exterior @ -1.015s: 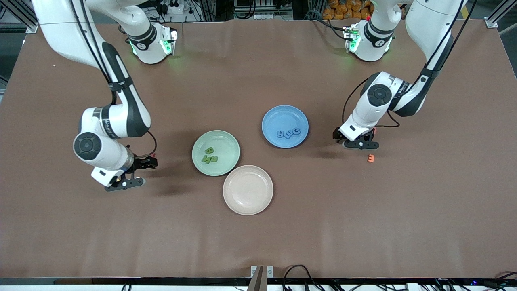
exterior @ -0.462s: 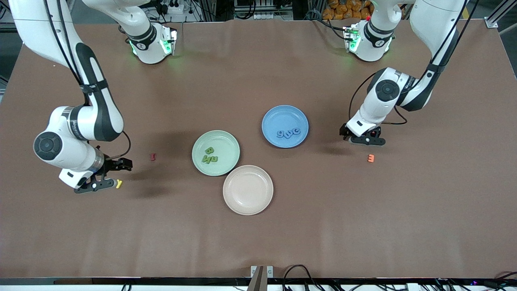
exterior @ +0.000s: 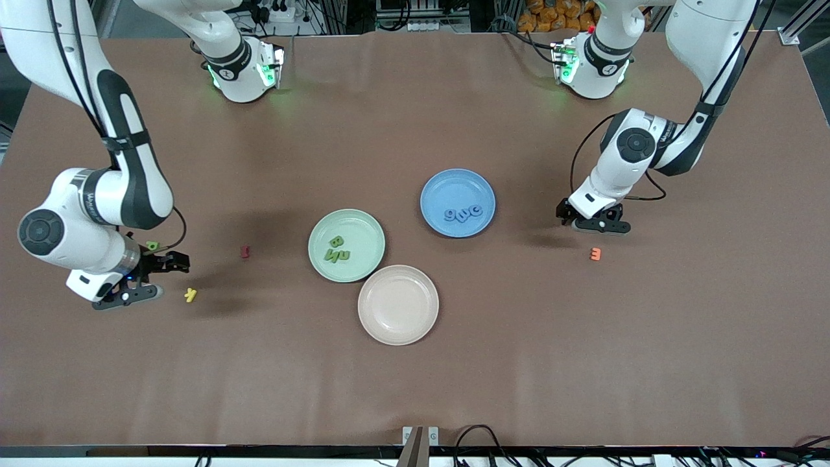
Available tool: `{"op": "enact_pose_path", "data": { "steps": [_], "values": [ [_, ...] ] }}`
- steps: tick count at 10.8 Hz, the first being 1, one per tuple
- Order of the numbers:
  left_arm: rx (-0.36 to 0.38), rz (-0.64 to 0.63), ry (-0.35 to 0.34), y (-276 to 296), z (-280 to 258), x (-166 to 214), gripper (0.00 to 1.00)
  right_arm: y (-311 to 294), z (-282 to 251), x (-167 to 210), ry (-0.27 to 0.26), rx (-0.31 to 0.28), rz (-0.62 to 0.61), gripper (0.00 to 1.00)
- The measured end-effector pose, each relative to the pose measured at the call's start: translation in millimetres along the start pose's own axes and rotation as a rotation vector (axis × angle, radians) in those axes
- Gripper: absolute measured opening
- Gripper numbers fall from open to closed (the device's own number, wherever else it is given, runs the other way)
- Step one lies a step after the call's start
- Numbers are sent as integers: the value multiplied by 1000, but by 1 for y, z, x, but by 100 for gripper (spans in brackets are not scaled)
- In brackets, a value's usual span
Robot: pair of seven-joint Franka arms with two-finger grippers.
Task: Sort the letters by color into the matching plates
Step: 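Move the left gripper to the blue x while the right gripper reaches green p, then grasp the blue x with the left gripper while the right gripper grasps the p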
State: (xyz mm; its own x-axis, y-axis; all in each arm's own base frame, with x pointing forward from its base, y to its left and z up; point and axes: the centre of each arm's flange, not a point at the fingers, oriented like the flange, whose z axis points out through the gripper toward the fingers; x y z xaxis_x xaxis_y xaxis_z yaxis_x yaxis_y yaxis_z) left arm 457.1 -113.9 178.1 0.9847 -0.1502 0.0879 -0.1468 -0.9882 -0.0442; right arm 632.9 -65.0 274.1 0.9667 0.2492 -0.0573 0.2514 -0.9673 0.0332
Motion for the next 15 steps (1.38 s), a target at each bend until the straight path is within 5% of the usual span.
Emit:
{"op": "enact_pose_path", "data": {
  "steps": [10,15],
  "values": [
    [-4,-156,-9,9,2,-5,100,88,54,-79,50,-24,-43,100],
    [-3,-163,-14,10,3,-8,81,84,86,-119,48,-21,-15,100]
  ]
}}
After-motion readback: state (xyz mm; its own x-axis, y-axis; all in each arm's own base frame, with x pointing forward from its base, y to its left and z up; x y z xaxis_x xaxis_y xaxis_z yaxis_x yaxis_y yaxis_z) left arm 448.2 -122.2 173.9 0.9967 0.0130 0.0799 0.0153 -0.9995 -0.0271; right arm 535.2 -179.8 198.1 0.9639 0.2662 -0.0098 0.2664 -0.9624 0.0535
